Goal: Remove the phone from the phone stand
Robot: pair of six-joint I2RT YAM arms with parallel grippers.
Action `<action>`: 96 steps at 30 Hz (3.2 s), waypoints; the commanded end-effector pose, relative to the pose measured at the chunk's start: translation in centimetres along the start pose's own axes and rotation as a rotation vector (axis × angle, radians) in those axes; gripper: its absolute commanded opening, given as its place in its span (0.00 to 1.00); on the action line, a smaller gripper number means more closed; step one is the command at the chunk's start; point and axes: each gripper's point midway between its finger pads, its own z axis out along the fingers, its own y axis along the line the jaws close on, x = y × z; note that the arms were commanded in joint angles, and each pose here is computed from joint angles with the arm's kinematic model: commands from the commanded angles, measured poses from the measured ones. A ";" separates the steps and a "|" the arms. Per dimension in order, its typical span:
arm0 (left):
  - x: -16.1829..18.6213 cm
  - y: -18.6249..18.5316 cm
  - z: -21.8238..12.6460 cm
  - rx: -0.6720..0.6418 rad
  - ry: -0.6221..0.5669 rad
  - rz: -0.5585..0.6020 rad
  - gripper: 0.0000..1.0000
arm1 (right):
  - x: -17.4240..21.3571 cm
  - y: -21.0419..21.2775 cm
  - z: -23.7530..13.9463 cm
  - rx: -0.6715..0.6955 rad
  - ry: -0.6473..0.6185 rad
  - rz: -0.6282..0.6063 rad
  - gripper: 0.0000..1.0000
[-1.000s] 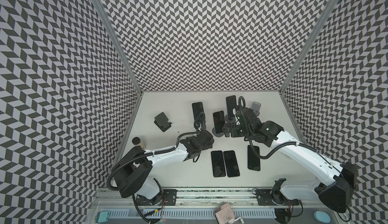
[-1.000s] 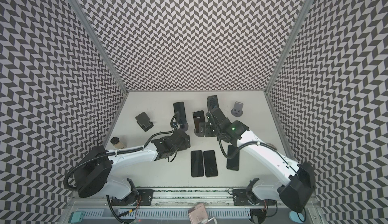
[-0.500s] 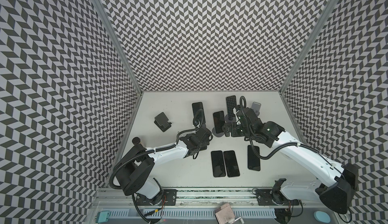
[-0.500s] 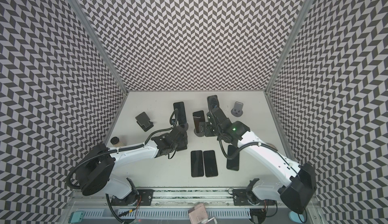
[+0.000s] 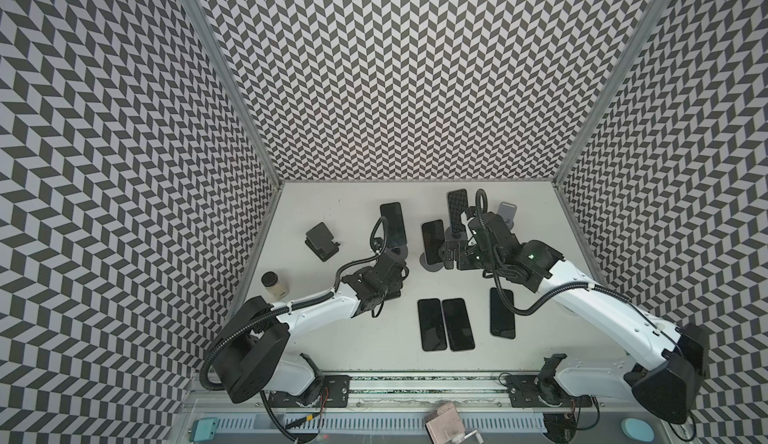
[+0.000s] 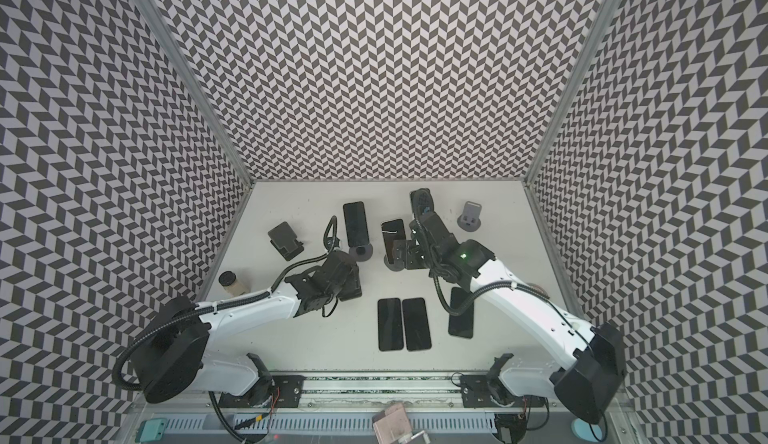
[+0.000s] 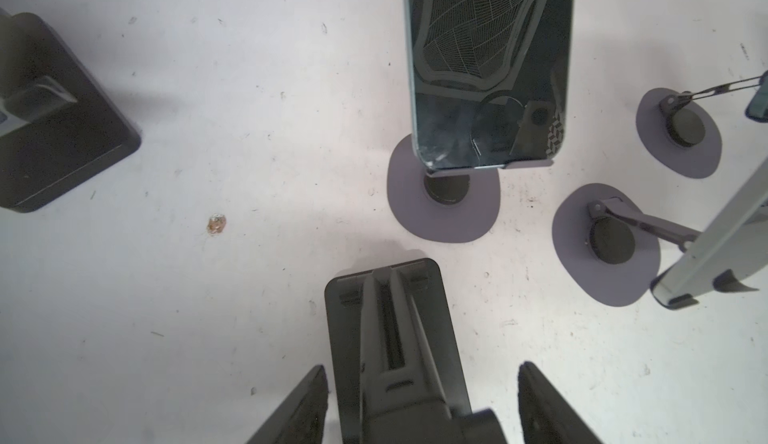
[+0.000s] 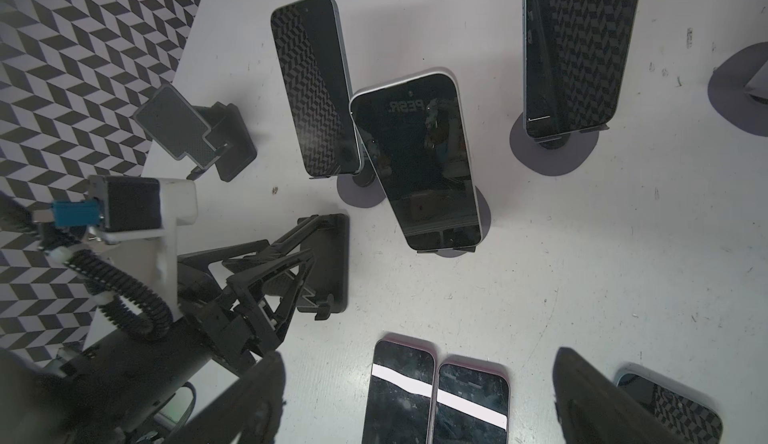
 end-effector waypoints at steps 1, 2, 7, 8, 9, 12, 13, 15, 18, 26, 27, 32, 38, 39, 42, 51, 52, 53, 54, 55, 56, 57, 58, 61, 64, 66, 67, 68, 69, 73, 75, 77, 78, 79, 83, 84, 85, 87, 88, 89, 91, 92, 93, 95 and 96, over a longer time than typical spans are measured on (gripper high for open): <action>-1.0 1.1 -0.5 -0.011 -0.038 -0.020 0.65 | -1.2 0.9 0.4 -0.034 -0.038 -0.009 0.98; -1.1 1.6 -0.5 -0.016 -0.041 -0.025 0.64 | -1.2 0.9 0.4 -0.034 -0.037 -0.009 0.98; -2.0 3.9 -0.6 -0.043 -0.065 -0.042 0.63 | -1.2 1.1 0.9 -0.033 -0.028 -0.021 0.98; -2.2 4.4 -0.6 -0.051 -0.072 -0.045 0.63 | -1.1 1.0 1.0 -0.032 -0.026 -0.022 0.98; -2.4 4.9 -0.6 -0.057 -0.074 -0.048 0.63 | -1.2 1.1 1.0 -0.033 -0.026 -0.022 0.98; -3.0 6.6 -0.6 -0.078 -0.085 -0.063 0.62 | -1.3 1.1 1.2 -0.030 -0.026 -0.026 0.98; -3.2 7.1 -0.6 -0.082 -0.089 -0.066 0.63 | -1.3 1.1 1.2 -0.030 -0.028 -0.028 0.98; -3.6 8.0 -0.5 -0.091 -0.096 -0.069 0.62 | -1.5 1.1 1.3 -0.027 -0.031 -0.027 0.98; -3.9 9.3 -0.3 -0.106 -0.096 -0.072 0.63 | -1.7 1.2 1.3 -0.028 -0.034 -0.028 0.98; -4.2 11.9 0.1 -0.125 -0.090 -0.104 0.64 | -1.9 1.4 1.5 -0.030 -0.030 -0.034 0.98; -4.1 12.1 0.1 -0.131 -0.088 -0.107 0.64 | -1.9 1.4 1.5 -0.031 -0.027 -0.036 0.98; -4.3 12.8 0.0 -0.144 -0.092 -0.123 0.66 | -1.9 1.4 1.5 -0.031 -0.028 -0.038 0.98; -4.5 12.7 -0.4 -0.136 -0.095 -0.131 0.80 | -2.1 1.6 1.7 -0.033 -0.023 -0.042 0.98; -4.4 12.7 -0.5 -0.136 -0.095 -0.132 0.82 | -2.1 1.7 1.7 -0.035 -0.022 -0.045 0.98; -4.3 12.9 -0.7 -0.142 -0.095 -0.139 0.87 | -2.2 1.9 1.9 -0.038 -0.020 -0.049 0.98; -5.8 13.1 -2.8 -0.143 -0.154 -0.165 0.96 | -3.3 2.1 2.3 -0.020 -0.035 -0.066 0.98; -6.1 13.1 -3.2 -0.143 -0.165 -0.169 0.97 | -3.4 2.1 2.3 -0.014 -0.039 -0.071 0.98; -6.6 13.1 -3.6 -0.140 -0.179 -0.174 0.97 | -3.6 2.0 2.4 -0.005 -0.041 -0.074 0.98; -6.9 13.0 -4.0 -0.138 -0.188 -0.175 0.97 | -3.7 2.0 2.4 0.000 -0.043 -0.077 0.98; -7.5 12.9 -4.6 -0.133 -0.205 -0.178 0.97 | -3.9 2.0 2.5 0.004 -0.049 -0.081 0.98; -8.0 12.8 -5.1 -0.127 -0.222 -0.177 0.97 | -4.0 2.0 2.6 0.004 -0.051 -0.091 0.99; -8.5 12.7 -5.7 -0.118 -0.236 -0.169 0.97 | -4.1 2.3 2.6 -0.008 -0.052 -0.102 0.99; -9.2 12.3 -6.3 -0.103 -0.255 -0.151 0.97 | -4.1 2.7 2.6 -0.033 -0.049 -0.128 1.00; -10.9 12.0 -8.2 -0.098 -0.307 -0.133 0.97 | -4.6 3.5 2.2 -0.074 -0.078 -0.149 0.99; -12.4 11.5 -10.1 -0.082 -0.354 -0.104 0.95 | -5.2 3.6 1.9 -0.083 -0.117 -0.150 0.99; -13.3 10.9 -11.3 -0.071 -0.383 -0.057 0.94 | -5.5 3.5 1.9 -0.070 -0.128 -0.151 0.99; -13.8 10.6 -12.0 -0.066 -0.399 -0.030 0.94 | -5.7 3.4 1.9 -0.065 -0.130 -0.157 0.99; -14.1 10.3 -12.5 -0.060 -0.410 -0.004 0.94 | -5.8 3.4 1.9 -0.058 -0.133 -0.159 0.99; -14.5 9.8 -13.0 -0.050 -0.424 0.031 0.94 | -6.0 3.2 1.9 -0.046 -0.136 -0.163 0.99; -15.3 6.9 -14.8 0.028 -0.456 0.157 0.94 | -6.4 2.5 1.6 -0.011 -0.154 -0.180 0.99; -15.2 5.0 -15.4 0.091 -0.462 0.222 0.94 | -6.5 2.4 1.4 -0.008 -0.157 -0.187 0.99; -15.0 3.4 -16.0 0.142 -0.471 0.274 0.95 | -6.6 2.6 1.2 -0.025 -0.156 -0.202 0.99; -14.8 2.6 -16.4 0.173 -0.479 0.304 0.95 | -6.6 2.9 1.0 -0.050 -0.155 -0.211 0.99; -14.6 1.8 -16.7 0.203 -0.491 0.327 0.95 | -6.7 3.2 0.9 -0.069 -0.157 -0.214 0.99; -13.1 -0.9 -17.7 0.350 -0.529 0.419 0.94 | -7.5 3.5 0.0 -0.102 -0.183 -0.199 0.99; -12.7 -1.5 -18.1 0.394 -0.541 0.440 0.94 | -7.7 3.6 -0.2 -0.104 -0.190 -0.197 0.99; -12.3 -2.2 -18.4 0.439 -0.550 0.460 0.94 | -7.9 3.5 -0.3 -0.101 -0.192 -0.197 0.99; -11.7 -3.3 -19.1 0.515 -0.571 0.502 0.94 | -8.1 3.3 -0.4 -0.092 -0.193 -0.195 0.99; -11.4 -3.9 -19.6 0.555 -0.583 0.528 0.94 | -8.3 3.2 -0.5 -0.087 -0.196 -0.195 0.99; -11.1 -4.5 -20.1 0.597 -0.598 0.556 0.94 | -8.4 3.0 -0.5 -0.082 -0.197 -0.195 0.99; -10.7 -5.5 -21.2 0.666 -0.631 0.616 0.94 | -8.8 2.8 -0.9 -0.075 -0.207 -0.193 0.99; -10.4 -6.0 -21.7 0.696 -0.649 0.648 0.94 | -8.9 2.8 -1.0 -0.074 -0.210 -0.189 0.99; -10.3 -6.4 -22.1 0.725 -0.664 0.672 0.94 | -9.1 2.9 -1.3 -0.077 -0.220 -0.183 0.99; -9.8 -7.1 -22.9 0.780 -0.682 0.714 0.95 | -9.3 3.0 -1.7 -0.083 -0.229 -0.174 1.00; -9.4 -7.4 -23.3 0.811 -0.690 0.740 0.95 | -9.5 3.0 -2.0 -0.087 -0.236 -0.171 1.00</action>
